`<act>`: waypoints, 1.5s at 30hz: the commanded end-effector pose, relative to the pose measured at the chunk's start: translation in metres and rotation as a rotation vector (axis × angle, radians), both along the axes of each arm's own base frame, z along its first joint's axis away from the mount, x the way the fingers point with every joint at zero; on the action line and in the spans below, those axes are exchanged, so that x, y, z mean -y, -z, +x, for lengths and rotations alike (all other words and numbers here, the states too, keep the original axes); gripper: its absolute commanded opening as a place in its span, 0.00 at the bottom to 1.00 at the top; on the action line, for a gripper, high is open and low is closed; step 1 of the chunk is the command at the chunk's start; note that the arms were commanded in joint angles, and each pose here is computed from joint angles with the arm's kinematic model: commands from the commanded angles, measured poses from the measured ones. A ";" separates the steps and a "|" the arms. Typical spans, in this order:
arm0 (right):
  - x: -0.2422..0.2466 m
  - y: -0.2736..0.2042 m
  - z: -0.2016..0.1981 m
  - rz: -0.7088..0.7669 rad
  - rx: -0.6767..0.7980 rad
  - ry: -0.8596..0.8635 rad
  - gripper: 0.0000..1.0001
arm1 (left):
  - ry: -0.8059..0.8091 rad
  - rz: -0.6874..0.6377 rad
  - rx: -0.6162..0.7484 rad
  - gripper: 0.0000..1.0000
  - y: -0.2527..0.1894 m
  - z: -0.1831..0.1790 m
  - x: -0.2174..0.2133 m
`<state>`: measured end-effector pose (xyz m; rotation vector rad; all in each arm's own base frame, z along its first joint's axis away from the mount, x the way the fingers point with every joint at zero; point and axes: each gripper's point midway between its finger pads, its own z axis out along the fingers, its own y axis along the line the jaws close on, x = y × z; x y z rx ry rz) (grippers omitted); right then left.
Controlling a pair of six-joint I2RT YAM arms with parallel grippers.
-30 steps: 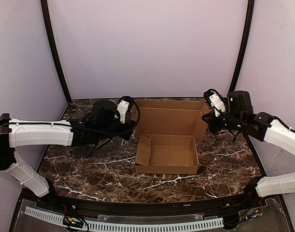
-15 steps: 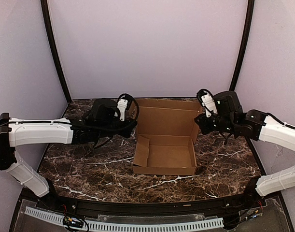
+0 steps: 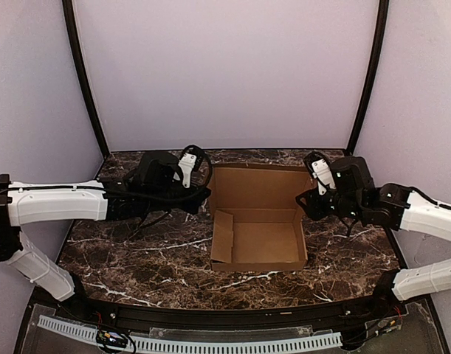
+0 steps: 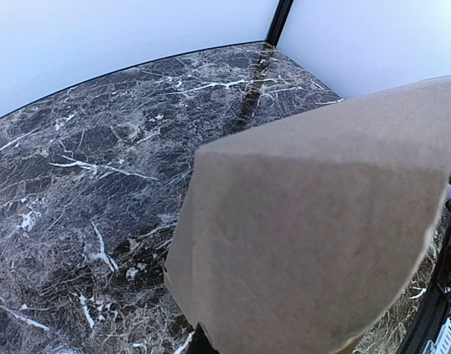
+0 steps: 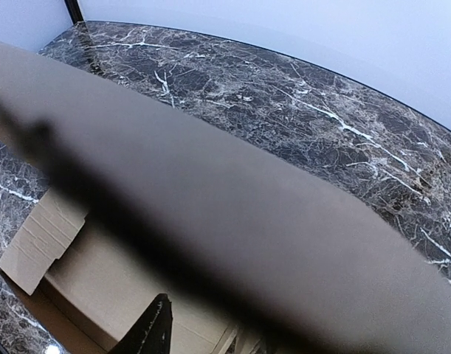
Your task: Fold the paper box
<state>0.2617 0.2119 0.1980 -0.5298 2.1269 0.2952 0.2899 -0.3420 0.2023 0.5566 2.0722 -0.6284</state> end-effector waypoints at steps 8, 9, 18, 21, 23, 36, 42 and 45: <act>0.003 0.012 -0.005 0.014 -0.023 0.036 0.08 | 0.075 -0.009 -0.080 0.01 0.003 -0.024 0.005; 0.003 0.013 -0.004 0.012 -0.024 0.038 0.06 | 0.079 -0.017 -0.082 0.01 0.001 -0.024 0.007; -0.002 0.018 -0.005 0.001 -0.035 0.040 0.00 | 0.082 -0.106 -0.197 0.01 -0.008 -0.024 0.029; -0.006 0.019 -0.007 0.001 -0.031 0.033 0.00 | 0.080 -0.135 -0.253 0.01 -0.002 -0.024 0.038; -0.010 0.018 -0.009 0.010 -0.028 0.027 0.00 | 0.085 -0.155 -0.292 0.01 0.003 -0.024 0.045; -0.021 0.027 -0.024 0.012 -0.038 0.005 0.00 | 0.112 -0.060 -0.292 0.01 0.037 -0.042 0.034; -0.019 0.043 -0.038 0.011 -0.068 0.014 0.00 | 0.163 0.033 -0.290 0.01 0.068 -0.070 0.024; -0.017 0.054 -0.048 0.012 -0.084 0.021 0.00 | 0.175 0.085 -0.280 0.01 0.084 -0.085 0.017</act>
